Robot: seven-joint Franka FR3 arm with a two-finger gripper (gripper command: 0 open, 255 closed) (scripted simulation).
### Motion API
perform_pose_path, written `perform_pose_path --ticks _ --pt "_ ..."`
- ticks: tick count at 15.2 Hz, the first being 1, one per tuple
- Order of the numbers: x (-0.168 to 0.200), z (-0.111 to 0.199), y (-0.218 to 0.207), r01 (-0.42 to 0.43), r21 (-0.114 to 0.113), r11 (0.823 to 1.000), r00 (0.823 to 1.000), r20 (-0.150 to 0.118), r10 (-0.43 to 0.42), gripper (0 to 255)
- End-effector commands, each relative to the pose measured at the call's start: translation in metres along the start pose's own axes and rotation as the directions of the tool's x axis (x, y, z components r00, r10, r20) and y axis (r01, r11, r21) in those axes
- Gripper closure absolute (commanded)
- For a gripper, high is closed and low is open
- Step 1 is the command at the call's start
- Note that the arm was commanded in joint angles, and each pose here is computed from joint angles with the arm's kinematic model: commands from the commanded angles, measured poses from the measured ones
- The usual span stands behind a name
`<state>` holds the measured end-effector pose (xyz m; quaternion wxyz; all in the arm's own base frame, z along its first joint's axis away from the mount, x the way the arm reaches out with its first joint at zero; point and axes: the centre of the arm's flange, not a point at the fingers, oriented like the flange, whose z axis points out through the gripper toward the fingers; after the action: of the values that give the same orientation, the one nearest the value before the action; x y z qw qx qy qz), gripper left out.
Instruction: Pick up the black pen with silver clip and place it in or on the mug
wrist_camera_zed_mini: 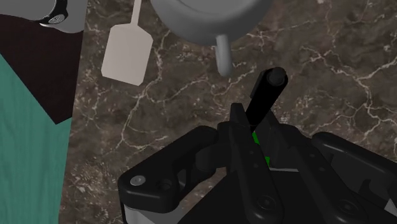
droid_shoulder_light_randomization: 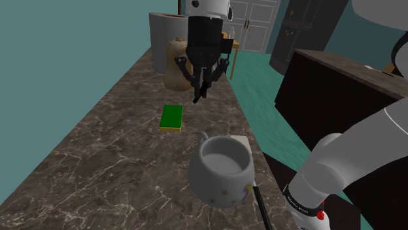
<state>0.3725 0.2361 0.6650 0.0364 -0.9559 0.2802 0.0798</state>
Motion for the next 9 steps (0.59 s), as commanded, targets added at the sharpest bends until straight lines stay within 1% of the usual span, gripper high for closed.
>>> perform_pose_path --ticks 1,9 --pt "-0.003 -0.010 0.000 0.000 0.000 1.000 1.000 0.000 0.000 255" --pt "-0.010 -0.048 -0.001 0.000 0.000 1.000 1.000 0.000 0.000 255"
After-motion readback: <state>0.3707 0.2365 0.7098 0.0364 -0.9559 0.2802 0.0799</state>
